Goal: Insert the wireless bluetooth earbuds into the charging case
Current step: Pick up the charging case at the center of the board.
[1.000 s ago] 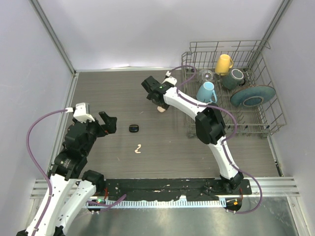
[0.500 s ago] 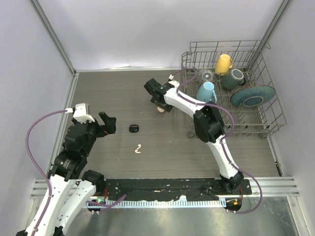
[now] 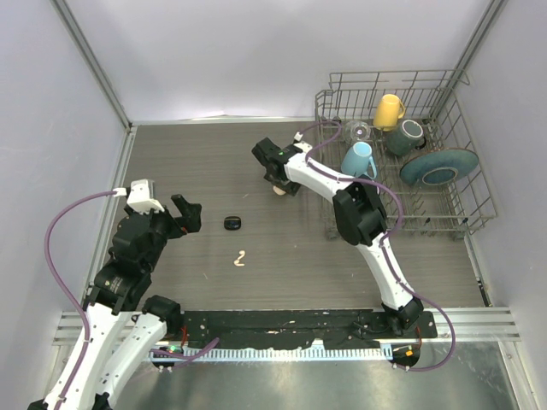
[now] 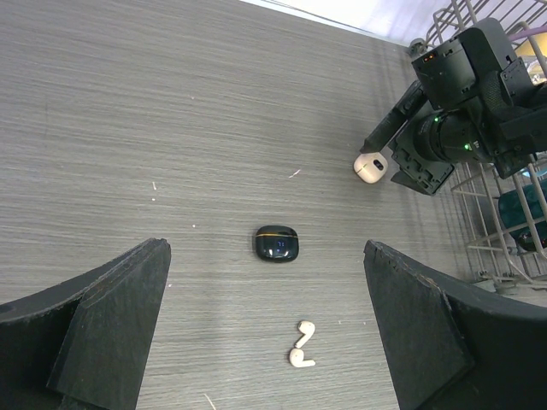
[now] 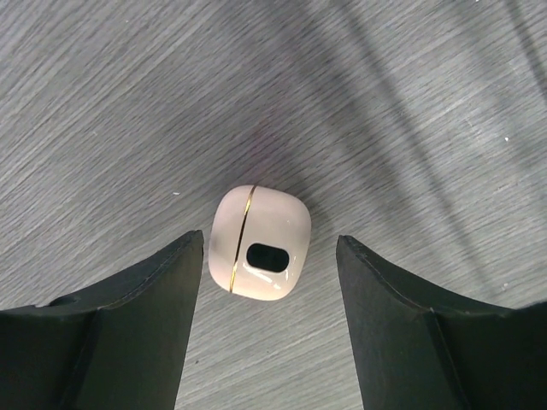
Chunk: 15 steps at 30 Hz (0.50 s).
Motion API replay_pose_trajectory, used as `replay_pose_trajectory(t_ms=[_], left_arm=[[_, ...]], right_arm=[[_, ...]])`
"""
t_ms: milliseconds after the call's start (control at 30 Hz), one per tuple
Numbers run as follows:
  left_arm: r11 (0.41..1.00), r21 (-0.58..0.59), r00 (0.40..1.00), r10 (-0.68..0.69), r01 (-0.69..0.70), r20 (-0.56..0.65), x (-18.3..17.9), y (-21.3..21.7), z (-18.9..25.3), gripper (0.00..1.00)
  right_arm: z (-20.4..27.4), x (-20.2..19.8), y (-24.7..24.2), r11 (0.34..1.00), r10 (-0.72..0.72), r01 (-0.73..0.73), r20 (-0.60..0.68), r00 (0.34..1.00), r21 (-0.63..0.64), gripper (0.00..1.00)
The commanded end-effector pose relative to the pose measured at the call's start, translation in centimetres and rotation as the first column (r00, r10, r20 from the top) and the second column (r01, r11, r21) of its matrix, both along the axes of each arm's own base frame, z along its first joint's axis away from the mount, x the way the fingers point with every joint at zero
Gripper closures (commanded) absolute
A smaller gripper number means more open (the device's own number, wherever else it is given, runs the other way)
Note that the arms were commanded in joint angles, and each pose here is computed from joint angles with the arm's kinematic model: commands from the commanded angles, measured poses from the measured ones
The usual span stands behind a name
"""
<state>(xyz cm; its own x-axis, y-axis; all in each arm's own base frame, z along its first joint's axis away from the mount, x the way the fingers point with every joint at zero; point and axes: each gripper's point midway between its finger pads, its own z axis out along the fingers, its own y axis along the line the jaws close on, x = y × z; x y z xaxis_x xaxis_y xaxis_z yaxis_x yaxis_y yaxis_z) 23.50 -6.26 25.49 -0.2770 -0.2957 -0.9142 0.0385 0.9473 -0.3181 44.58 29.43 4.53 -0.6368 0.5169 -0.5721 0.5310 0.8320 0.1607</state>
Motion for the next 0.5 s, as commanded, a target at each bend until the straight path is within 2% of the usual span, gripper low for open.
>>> replay_pose_trajectory(t_ms=[0,467], left_arm=[[1.000,0.009,1.000,0.008,-0.008,0.015,0.1,0.2,0.3,0.00],[1.000,0.011,1.000,0.012,-0.012,0.012,0.2,0.2,0.2,0.00]], right_arm=[[0.9,1.5,0.2,0.999,-0.029,0.027,0.043,0.999,0.030,0.32],[-0.3,1.6,0.6,0.999,-0.010,0.009,0.012,1.000,0.054,0.41]])
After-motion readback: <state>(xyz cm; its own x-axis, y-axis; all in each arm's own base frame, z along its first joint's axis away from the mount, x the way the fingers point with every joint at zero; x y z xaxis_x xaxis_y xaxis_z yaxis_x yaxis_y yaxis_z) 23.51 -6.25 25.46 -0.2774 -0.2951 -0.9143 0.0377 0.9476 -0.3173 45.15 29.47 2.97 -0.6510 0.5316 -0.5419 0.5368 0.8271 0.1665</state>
